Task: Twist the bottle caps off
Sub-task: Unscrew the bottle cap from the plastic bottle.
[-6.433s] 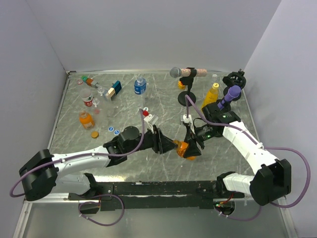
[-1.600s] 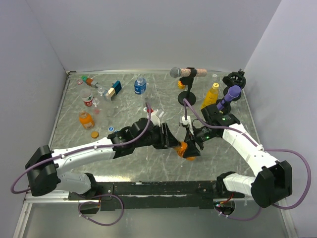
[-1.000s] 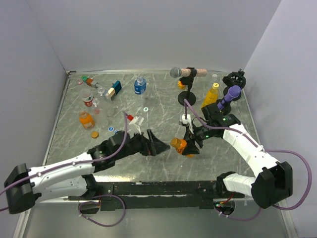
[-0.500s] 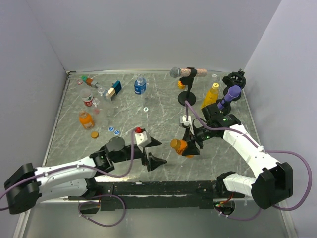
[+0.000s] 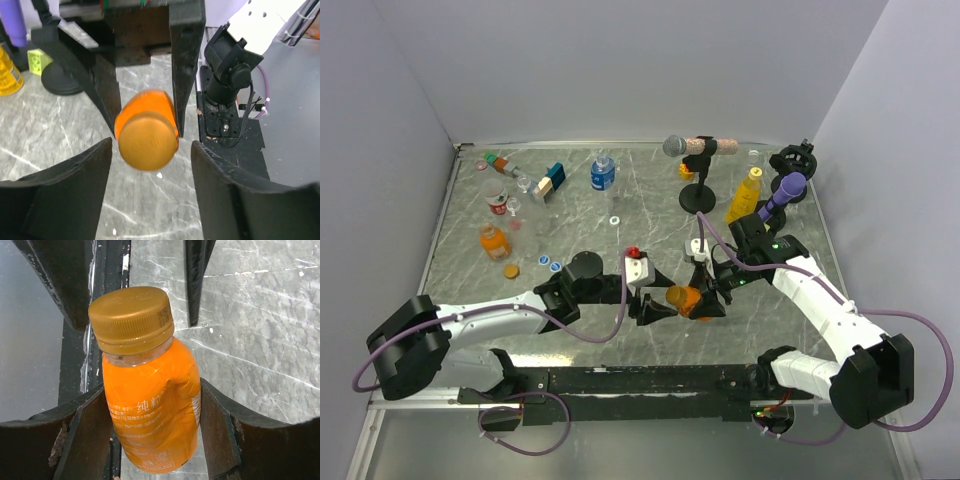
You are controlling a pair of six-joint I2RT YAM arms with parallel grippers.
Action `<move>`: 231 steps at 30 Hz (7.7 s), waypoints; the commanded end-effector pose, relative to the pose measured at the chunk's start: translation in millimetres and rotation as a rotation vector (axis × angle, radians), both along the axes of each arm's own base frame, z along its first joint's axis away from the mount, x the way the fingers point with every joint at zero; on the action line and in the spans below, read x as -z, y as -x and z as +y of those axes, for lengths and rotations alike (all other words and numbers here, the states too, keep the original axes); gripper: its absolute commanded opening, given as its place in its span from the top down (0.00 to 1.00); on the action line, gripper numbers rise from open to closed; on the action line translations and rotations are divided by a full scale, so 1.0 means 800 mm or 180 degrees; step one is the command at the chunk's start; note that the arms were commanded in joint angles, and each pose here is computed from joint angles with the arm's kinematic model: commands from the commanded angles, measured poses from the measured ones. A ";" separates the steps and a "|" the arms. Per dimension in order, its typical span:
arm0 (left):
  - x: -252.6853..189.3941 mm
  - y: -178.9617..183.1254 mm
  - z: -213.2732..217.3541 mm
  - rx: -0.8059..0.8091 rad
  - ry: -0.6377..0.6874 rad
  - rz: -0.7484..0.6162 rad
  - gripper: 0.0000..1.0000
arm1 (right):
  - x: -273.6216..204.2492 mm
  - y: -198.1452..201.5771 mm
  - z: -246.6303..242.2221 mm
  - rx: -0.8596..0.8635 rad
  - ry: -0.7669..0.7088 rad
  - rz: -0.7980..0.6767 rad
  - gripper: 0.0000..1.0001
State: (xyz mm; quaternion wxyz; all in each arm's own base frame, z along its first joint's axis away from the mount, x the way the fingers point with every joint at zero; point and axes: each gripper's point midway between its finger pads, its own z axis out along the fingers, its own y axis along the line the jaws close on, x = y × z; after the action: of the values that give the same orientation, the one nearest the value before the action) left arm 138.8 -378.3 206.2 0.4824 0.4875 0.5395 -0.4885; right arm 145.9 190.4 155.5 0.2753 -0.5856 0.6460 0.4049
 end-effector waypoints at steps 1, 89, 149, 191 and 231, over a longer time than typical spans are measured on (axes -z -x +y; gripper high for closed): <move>-0.037 0.005 -0.014 0.0235 0.0198 -0.0075 0.34 | -0.012 0.004 0.005 -0.0120 -0.0168 -0.0124 0.91; -0.021 0.010 0.042 -0.0446 0.0219 -0.0579 0.02 | -0.009 -0.001 0.005 -0.0056 -0.0111 -0.0066 0.92; -0.052 0.028 -0.009 -0.0615 -0.0021 0.2265 0.49 | -0.004 -0.005 0.003 -0.0025 -0.0052 -0.0040 0.92; -0.047 -0.011 -0.033 0.0175 -0.0168 -0.0209 0.27 | -0.002 -0.004 0.003 -0.0028 -0.0044 -0.0021 0.92; -0.036 -0.009 -0.029 -0.0026 -0.0275 0.0414 0.99 | -0.003 -0.006 0.003 -0.0011 -0.0031 -0.0029 0.92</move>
State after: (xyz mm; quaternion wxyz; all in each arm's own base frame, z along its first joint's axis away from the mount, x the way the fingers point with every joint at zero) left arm 144.9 -404.6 218.3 0.4283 0.5110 0.5693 -0.4810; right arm 146.0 184.4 143.6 0.2499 -0.5740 0.6705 0.3981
